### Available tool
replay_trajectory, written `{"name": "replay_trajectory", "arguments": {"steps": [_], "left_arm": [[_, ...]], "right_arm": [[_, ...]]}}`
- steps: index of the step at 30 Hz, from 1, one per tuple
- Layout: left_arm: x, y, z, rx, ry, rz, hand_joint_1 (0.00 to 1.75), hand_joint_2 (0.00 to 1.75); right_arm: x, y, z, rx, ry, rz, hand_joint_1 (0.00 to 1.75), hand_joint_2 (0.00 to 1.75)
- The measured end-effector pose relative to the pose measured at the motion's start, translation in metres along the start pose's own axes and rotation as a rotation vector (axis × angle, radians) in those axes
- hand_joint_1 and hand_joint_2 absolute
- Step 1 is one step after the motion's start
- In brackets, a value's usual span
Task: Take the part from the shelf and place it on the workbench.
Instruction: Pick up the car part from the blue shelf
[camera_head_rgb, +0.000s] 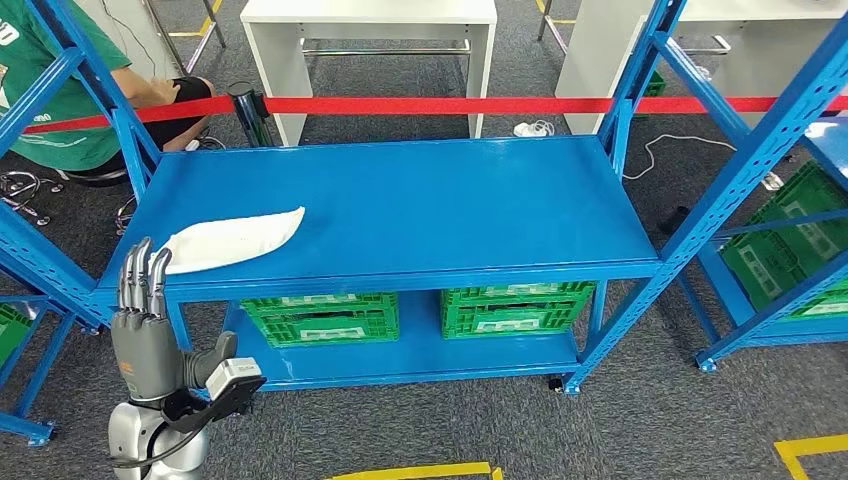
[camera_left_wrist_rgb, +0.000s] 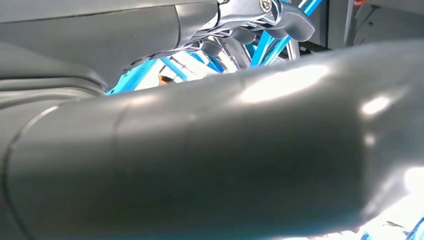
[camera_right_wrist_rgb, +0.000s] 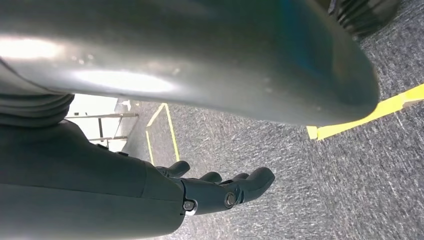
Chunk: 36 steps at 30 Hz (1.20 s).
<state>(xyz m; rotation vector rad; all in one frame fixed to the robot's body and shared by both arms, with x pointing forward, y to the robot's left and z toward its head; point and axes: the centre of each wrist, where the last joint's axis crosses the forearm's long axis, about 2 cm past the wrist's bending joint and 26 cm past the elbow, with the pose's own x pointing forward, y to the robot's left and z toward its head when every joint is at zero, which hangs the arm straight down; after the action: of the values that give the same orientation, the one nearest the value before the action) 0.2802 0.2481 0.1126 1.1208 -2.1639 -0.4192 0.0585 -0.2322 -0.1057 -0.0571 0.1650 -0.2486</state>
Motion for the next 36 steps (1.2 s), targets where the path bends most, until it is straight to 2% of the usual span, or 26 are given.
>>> {"name": "replay_trajectory", "arguments": {"steps": [11,14,25,36], "left_arm": [[-0.012,-0.008,-0.013,-0.041,-0.036,-0.039,0.0,0.0],[-0.017,-0.009,-0.011,-0.061,-0.038,-0.049,0.0,0.0],[-0.03,-0.006,-0.021,-0.053,-0.048,-0.077,0.0,0.0],[-0.036,-0.002,-0.021,-0.045,-0.029,-0.093,0.0,0.0]], "right_arm": [[0.0,0.001,0.0,0.007,0.003,-0.012,0.0,0.0],[-0.001,0.001,0.0,0.008,0.006,-0.012,0.0,0.0],[-0.002,0.005,0.001,0.011,0.002,0.013,0.0,0.0],[-0.001,0.005,0.001,0.005,-0.002,0.028,0.0,0.0]]}}
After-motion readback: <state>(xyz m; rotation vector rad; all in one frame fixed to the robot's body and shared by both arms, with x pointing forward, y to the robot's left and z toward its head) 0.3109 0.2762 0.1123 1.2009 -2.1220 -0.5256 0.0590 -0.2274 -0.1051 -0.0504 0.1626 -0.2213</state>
